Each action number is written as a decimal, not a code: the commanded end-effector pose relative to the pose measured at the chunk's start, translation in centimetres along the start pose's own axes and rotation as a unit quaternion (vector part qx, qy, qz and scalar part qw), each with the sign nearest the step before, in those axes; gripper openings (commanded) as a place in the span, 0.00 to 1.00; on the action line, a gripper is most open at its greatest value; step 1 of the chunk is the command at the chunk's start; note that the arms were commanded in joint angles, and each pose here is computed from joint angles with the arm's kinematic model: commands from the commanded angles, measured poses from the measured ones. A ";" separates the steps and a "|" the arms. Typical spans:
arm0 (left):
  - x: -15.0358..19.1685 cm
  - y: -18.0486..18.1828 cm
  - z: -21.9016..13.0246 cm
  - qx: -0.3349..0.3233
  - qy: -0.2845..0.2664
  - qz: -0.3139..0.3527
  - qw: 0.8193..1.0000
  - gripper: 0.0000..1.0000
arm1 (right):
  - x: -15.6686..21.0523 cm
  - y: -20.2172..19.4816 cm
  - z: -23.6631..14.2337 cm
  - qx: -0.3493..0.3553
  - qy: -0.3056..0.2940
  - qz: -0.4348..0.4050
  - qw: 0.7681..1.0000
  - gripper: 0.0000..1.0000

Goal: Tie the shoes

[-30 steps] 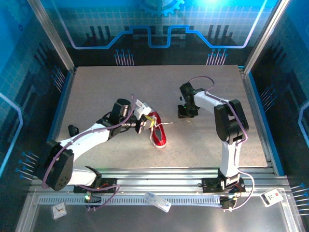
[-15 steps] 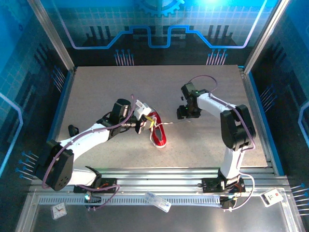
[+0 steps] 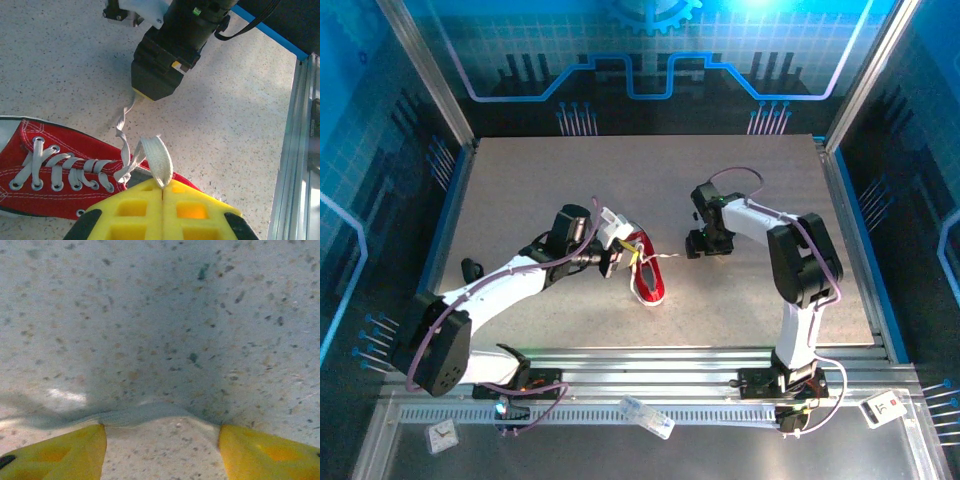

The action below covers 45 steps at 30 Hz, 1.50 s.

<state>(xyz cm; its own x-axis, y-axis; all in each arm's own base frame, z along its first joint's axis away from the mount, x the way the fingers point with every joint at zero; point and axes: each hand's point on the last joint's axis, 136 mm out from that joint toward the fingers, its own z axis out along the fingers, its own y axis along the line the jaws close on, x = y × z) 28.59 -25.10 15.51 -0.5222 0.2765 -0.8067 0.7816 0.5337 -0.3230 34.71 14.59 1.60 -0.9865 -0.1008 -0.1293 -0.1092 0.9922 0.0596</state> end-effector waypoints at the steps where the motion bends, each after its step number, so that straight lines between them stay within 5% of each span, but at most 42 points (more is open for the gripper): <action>1: -1.3 -0.9 -0.8 0.009 -0.014 0.021 1.000 0.00 | 0.4 0.5 1.1 0.005 0.016 -0.004 1.000 0.57; 4: -1.3 -0.9 -0.9 0.010 -0.014 0.023 1.000 0.00 | 0.0 0.3 1.3 0.010 0.011 -0.012 1.000 0.46; 8: -1.3 -0.9 -0.9 0.009 -0.013 0.025 1.000 0.00 | -0.9 0.3 1.0 0.011 0.004 -0.021 1.000 0.18; 13: -1.2 -0.9 -0.9 0.009 -0.012 0.025 1.000 0.00 | -3.1 0.8 -1.7 -0.004 -0.045 -0.043 0.998 0.00; 19: -0.8 -0.9 -0.9 0.009 -0.010 0.024 1.000 0.00 | -7.5 4.0 -8.3 -0.035 -0.132 -0.097 0.986 0.00; 24: -0.8 -1.4 -0.9 0.012 -0.011 0.032 0.999 0.00 | -9.9 12.5 -13.9 -0.087 -0.195 -0.210 0.954 0.00; 32: -0.2 -2.2 -1.2 0.012 -0.020 0.042 0.999 0.00 | -6.0 26.8 -18.2 -0.368 -0.178 -0.297 0.863 0.00; 37: 0.0 -2.2 -1.2 0.010 -0.020 0.037 0.999 0.00 | -4.7 27.0 -15.9 -0.400 -0.138 -0.278 0.863 0.09; 42: -0.2 -2.2 -1.2 0.009 -0.027 0.033 0.999 0.00 | -4.8 24.8 -17.2 -0.406 -0.162 -0.264 0.860 0.45; 45: -0.5 -2.0 -1.1 0.006 -0.032 0.027 0.999 0.00 | -5.7 22.4 -18.6 -0.417 -0.191 -0.238 0.856 0.51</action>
<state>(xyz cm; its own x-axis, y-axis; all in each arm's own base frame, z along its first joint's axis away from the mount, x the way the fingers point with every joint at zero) 26.71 -25.32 16.32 -0.4831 0.2761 -0.8309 0.8077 0.5068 -0.3012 34.46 38.11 16.58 -0.7429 -0.4012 -0.5358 -0.6687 0.4815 0.5666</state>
